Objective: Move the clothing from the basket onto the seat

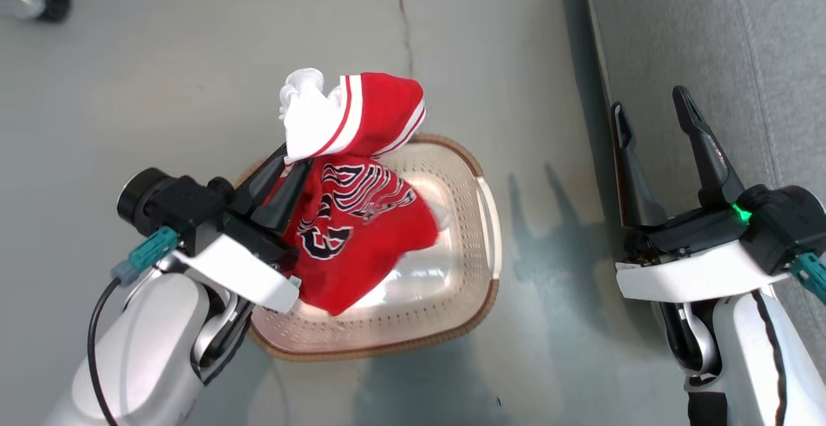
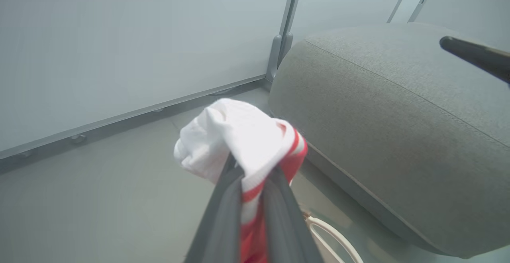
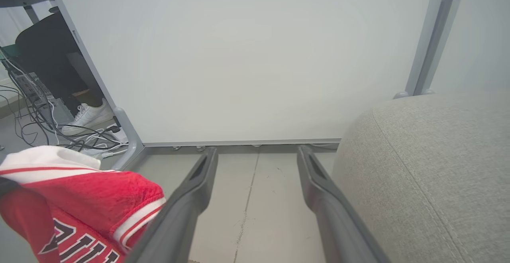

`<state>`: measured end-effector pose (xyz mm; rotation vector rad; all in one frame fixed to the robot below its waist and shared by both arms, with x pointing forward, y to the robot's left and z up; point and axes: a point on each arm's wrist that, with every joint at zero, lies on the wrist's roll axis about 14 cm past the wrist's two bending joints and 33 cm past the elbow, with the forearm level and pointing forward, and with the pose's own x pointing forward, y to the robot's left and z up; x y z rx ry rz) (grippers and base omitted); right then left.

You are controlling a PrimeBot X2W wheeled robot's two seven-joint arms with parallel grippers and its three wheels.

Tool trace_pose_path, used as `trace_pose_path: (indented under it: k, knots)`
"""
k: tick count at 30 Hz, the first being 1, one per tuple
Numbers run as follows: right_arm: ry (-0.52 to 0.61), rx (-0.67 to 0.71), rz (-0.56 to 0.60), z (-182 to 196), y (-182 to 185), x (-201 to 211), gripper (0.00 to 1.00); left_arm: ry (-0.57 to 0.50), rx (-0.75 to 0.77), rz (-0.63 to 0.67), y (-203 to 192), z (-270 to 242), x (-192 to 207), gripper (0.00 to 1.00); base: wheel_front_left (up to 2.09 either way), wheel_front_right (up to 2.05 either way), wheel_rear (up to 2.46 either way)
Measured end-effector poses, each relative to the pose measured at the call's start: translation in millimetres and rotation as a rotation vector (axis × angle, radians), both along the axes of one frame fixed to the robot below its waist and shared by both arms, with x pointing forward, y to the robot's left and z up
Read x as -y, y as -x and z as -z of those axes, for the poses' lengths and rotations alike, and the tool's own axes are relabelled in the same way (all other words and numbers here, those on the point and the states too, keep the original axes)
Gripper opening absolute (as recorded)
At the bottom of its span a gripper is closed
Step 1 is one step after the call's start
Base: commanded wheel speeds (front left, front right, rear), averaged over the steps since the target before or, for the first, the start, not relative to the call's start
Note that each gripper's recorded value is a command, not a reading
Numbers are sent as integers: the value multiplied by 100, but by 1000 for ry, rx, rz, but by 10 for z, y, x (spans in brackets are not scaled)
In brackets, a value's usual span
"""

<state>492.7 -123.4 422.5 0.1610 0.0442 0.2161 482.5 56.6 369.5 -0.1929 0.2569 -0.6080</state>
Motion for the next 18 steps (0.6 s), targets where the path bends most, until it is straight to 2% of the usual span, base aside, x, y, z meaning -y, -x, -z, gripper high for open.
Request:
trace_pose_path:
  k: [10,18]
  knots:
    - [-4,17,-22,-331,181,-97,100,74,187,-173,156,-945,-335,0,0,0,0]
    - [-13,37,-41,-576,377,-172,100,109,333,-242,379,-1574,-470,0,0,0,0]
